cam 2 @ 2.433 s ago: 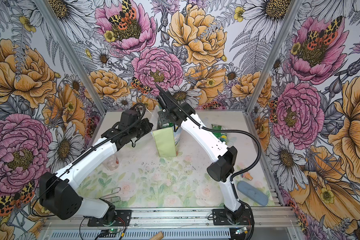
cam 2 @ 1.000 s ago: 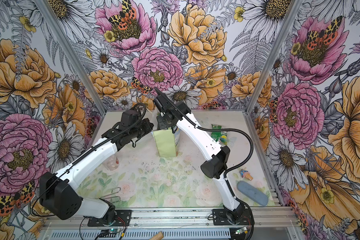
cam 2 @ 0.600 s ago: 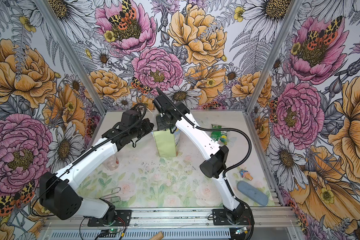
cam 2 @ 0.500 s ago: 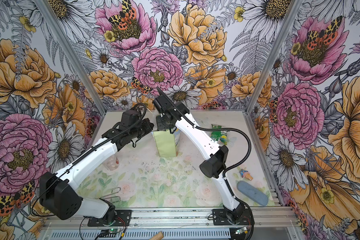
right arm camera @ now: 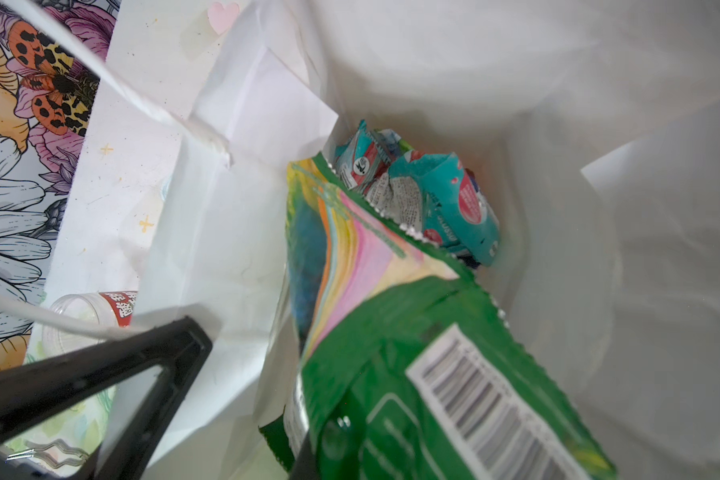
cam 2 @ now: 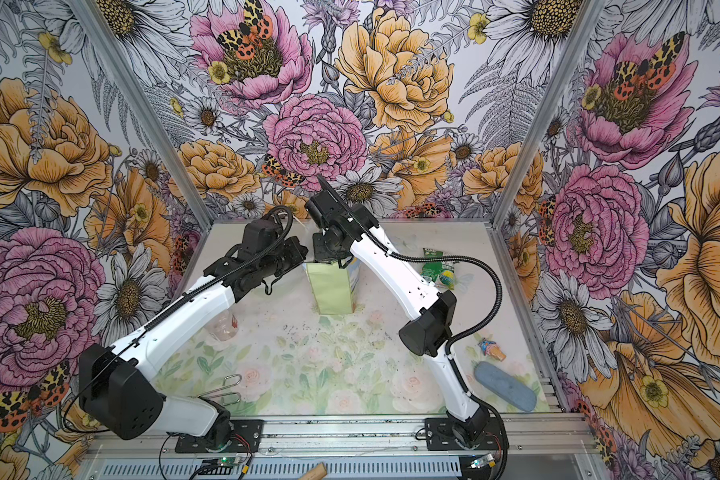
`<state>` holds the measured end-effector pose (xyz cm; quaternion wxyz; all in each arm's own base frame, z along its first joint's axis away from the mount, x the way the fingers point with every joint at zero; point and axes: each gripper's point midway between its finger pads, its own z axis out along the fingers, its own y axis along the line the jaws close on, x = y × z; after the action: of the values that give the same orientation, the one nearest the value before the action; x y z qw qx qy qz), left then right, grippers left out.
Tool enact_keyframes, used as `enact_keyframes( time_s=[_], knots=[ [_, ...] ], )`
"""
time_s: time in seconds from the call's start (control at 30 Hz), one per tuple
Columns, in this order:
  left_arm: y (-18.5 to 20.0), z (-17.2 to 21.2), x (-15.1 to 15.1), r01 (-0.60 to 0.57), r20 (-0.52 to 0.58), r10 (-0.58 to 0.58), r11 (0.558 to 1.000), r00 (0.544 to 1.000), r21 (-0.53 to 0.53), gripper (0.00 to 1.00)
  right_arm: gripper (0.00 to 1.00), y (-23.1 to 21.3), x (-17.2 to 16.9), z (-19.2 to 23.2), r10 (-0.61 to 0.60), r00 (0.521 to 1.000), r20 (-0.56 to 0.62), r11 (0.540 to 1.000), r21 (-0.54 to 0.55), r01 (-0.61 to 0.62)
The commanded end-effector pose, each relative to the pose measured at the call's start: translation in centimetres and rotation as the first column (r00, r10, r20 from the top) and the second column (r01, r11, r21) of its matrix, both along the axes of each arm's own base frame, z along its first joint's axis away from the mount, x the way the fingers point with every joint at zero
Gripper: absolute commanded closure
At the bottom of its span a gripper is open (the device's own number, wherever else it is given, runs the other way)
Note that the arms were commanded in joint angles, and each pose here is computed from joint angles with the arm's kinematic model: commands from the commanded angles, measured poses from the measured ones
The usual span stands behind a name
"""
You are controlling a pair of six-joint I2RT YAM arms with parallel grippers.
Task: Place the snacks into the paper bag
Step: 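Open the right gripper to release the green bag inside the paper bag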
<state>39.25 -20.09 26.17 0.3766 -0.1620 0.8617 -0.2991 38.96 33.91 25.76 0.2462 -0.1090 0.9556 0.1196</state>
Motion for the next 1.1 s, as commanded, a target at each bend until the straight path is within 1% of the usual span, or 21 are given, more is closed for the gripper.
enact_keyframes(
  time_s=[0.0, 0.07, 0.13, 0.17, 0.3, 0.37, 0.53, 0.57, 0.73, 0.87, 0.97, 1.07],
  knots=[
    [0.0, 0.6, -0.6, -0.003, 0.013, 0.003, 1.0, 1.0, -0.005, 1.0, 0.94, 0.4, -0.5, 2.5, 0.001, 0.999, 0.037, 0.998, 0.06, -0.003],
    [0.0, 0.7, -0.5, -0.005, 0.014, 0.005, 1.0, 1.0, -0.006, 1.0, 0.89, 0.4, -0.5, 2.7, 0.0, 0.999, 0.042, 0.998, 0.062, -0.003],
    [0.0, 0.6, -0.6, -0.002, 0.013, 0.002, 1.0, 1.0, -0.006, 1.0, 0.78, 0.5, -0.6, 3.0, 0.002, 0.999, 0.046, 0.998, 0.068, -0.005],
    [0.0, 0.6, -0.5, -0.004, 0.013, 0.004, 1.0, 1.0, -0.005, 1.0, 0.74, 0.4, -0.5, 3.1, 0.001, 0.999, 0.048, 0.997, 0.073, -0.004],
    [0.1, 0.6, -0.5, -0.006, 0.012, 0.006, 1.0, 1.0, -0.006, 1.0, 0.67, 0.5, -0.8, 4.0, 0.01, 0.998, 0.058, 0.995, 0.099, -0.015],
    [0.1, 0.6, -0.5, -0.006, 0.011, 0.006, 1.0, 1.0, -0.006, 1.0, 0.64, 0.5, -0.9, 4.5, 0.013, 0.998, 0.064, 0.994, 0.108, -0.02],
    [0.0, 0.4, -0.4, -0.006, 0.008, 0.006, 1.0, 1.0, -0.003, 1.0, 0.62, 0.2, -1.2, 5.7, 0.023, 0.996, 0.088, 0.992, 0.121, -0.033],
    [0.1, 0.4, -0.3, -0.006, 0.006, 0.006, 1.0, 1.0, -0.005, 1.0, 0.6, 0.1, -1.3, 6.1, 0.03, 0.995, 0.096, 0.992, 0.122, -0.042],
    [0.1, 0.4, -0.4, -0.006, 0.007, 0.006, 1.0, 1.0, -0.005, 1.0, 0.51, -0.1, -1.8, 8.4, 0.085, 0.987, 0.136, 0.98, 0.168, -0.108],
    [0.0, 0.7, -0.6, -0.002, 0.014, 0.002, 1.0, 1.0, -0.007, 1.0, 0.45, 0.1, -2.8, 11.1, 0.154, 0.971, 0.185, 0.954, 0.227, -0.194],
    [0.1, 0.9, -0.6, -0.003, 0.019, 0.003, 1.0, 1.0, -0.007, 1.0, 0.4, -0.9, -3.1, 12.7, 0.155, 0.961, 0.23, 0.953, 0.223, -0.207],
    [0.1, 0.8, -0.5, 0.0, 0.018, 0.0, 1.0, 1.0, -0.007, 1.0, 0.36, -2.6, -2.9, 13.8, 0.131, 0.957, 0.259, 0.959, 0.211, -0.188]
  ],
)
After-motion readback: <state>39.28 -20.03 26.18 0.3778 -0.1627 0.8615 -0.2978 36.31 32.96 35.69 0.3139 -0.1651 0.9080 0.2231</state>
